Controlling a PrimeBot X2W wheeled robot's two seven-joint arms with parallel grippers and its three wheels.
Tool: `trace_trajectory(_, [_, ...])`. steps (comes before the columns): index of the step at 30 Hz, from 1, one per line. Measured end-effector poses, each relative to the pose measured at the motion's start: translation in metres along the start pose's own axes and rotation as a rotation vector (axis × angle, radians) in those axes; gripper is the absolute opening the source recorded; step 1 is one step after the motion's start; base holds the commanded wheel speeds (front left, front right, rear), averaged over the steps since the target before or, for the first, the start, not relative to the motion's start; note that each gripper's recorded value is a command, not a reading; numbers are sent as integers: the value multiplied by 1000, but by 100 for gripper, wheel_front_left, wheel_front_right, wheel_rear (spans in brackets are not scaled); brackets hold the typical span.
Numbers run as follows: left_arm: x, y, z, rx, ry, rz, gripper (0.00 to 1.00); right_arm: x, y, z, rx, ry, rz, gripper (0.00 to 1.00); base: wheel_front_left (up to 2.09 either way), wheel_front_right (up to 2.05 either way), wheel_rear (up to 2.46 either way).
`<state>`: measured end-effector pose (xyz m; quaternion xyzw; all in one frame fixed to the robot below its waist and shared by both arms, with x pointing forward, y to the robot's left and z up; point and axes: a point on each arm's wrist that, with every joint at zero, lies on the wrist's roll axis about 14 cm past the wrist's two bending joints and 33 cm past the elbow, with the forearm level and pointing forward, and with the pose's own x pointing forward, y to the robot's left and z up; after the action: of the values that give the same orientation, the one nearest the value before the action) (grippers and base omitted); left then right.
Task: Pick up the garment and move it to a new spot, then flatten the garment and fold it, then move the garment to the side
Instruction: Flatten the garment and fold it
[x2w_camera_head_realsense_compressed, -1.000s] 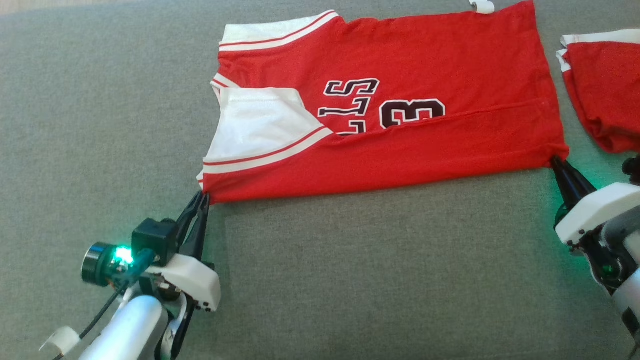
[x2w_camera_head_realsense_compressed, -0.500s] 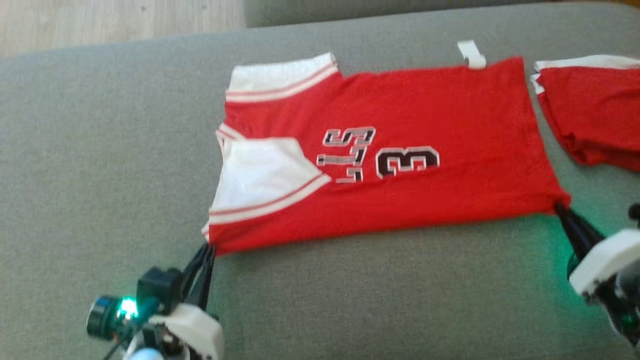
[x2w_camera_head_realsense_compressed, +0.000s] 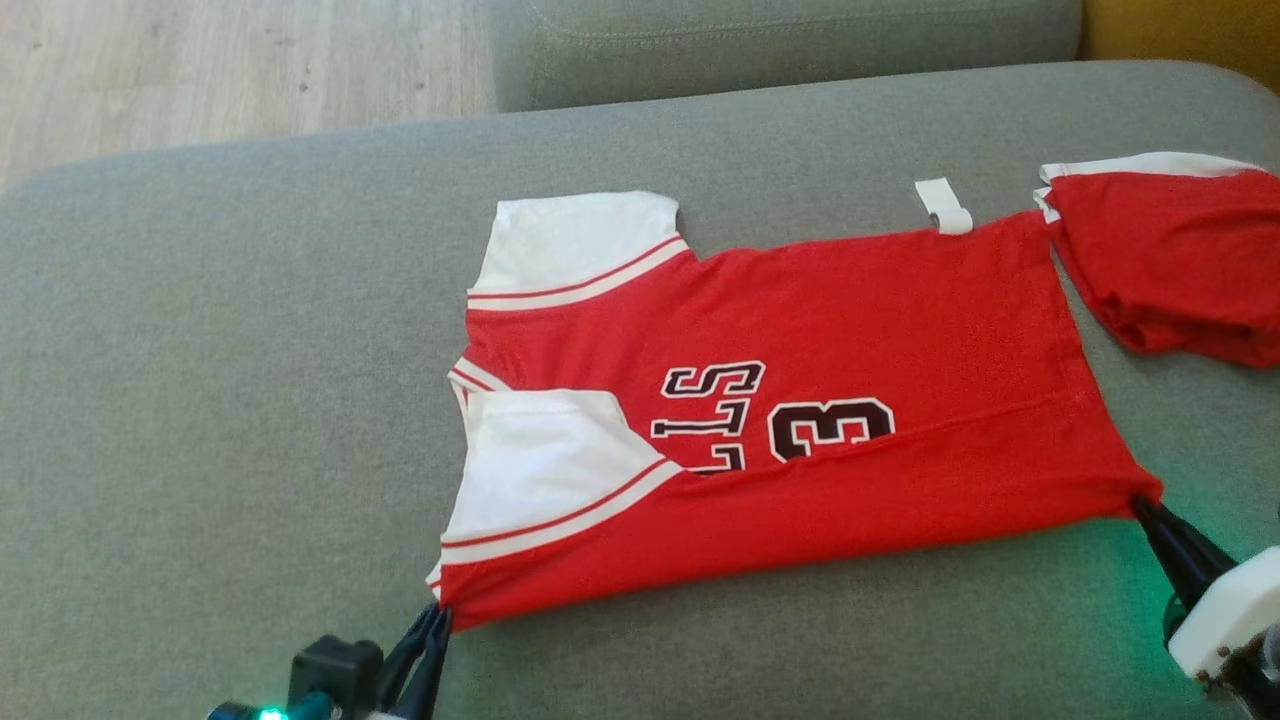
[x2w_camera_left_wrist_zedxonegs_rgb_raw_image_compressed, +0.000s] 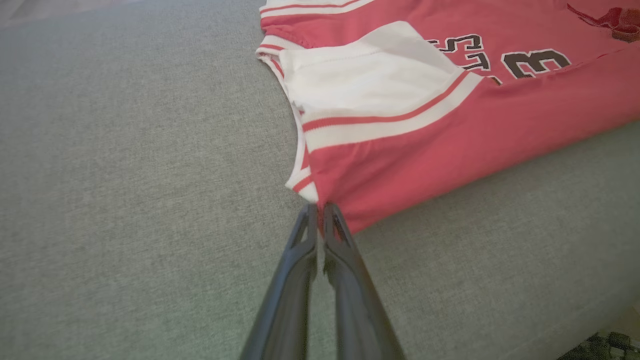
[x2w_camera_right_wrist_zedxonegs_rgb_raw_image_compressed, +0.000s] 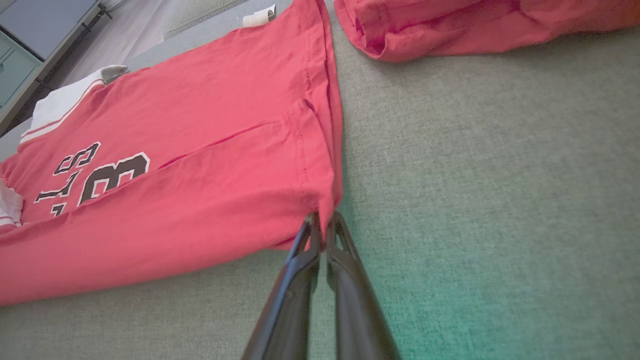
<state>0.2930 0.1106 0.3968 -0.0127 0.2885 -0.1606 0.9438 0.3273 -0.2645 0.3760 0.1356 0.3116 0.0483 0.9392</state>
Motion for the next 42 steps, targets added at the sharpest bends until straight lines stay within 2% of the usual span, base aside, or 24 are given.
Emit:
trace_trajectory(13, [-13,-4,-20,-18,76,-5,0,-12,-9,-16,5,30,-27,0,0,0,0])
trace_trajectory(15, [-12,-5,-23,-25,90,-12,0,-12,-9,-17,-4,37,-26,40,0,0,0])
trace_trajectory(16, [-12,-5,-25,-23,100,-14,20,-12,-8,-17,-10,41,-23,77,0,0,0])
trace_trajectory(17, [-11,-5,-27,-23,112,-13,85,-12,-8,-17,-11,44,-21,100,0,0,0])
trace_trajectory(18, [-11,-5,-30,-22,126,-12,100,-11,-8,-16,-14,42,-23,100,0,0,0])
trace_trajectory(22, [-6,-3,-26,-15,125,-12,100,-12,-14,-6,-27,15,-42,100,0,0,0])
trace_trajectory(26, [8,4,6,15,46,-21,100,-9,-14,4,-43,-9,-40,100,0,0,0])
trace_trajectory(30, [26,19,62,120,-61,-34,100,-5,-10,9,-47,-14,-30,100,0,0,0])
trace_trajectory(35, [63,27,155,250,-188,-85,100,4,-4,11,-56,0,-17,100,0,0,0])
trace_trajectory(38, [92,33,200,321,-198,-92,100,10,-4,16,-67,5,-15,100,0,0,0])
trace_trajectory(42, [139,35,234,339,-144,-106,100,25,-2,29,-85,-6,-11,100,0,0,0])
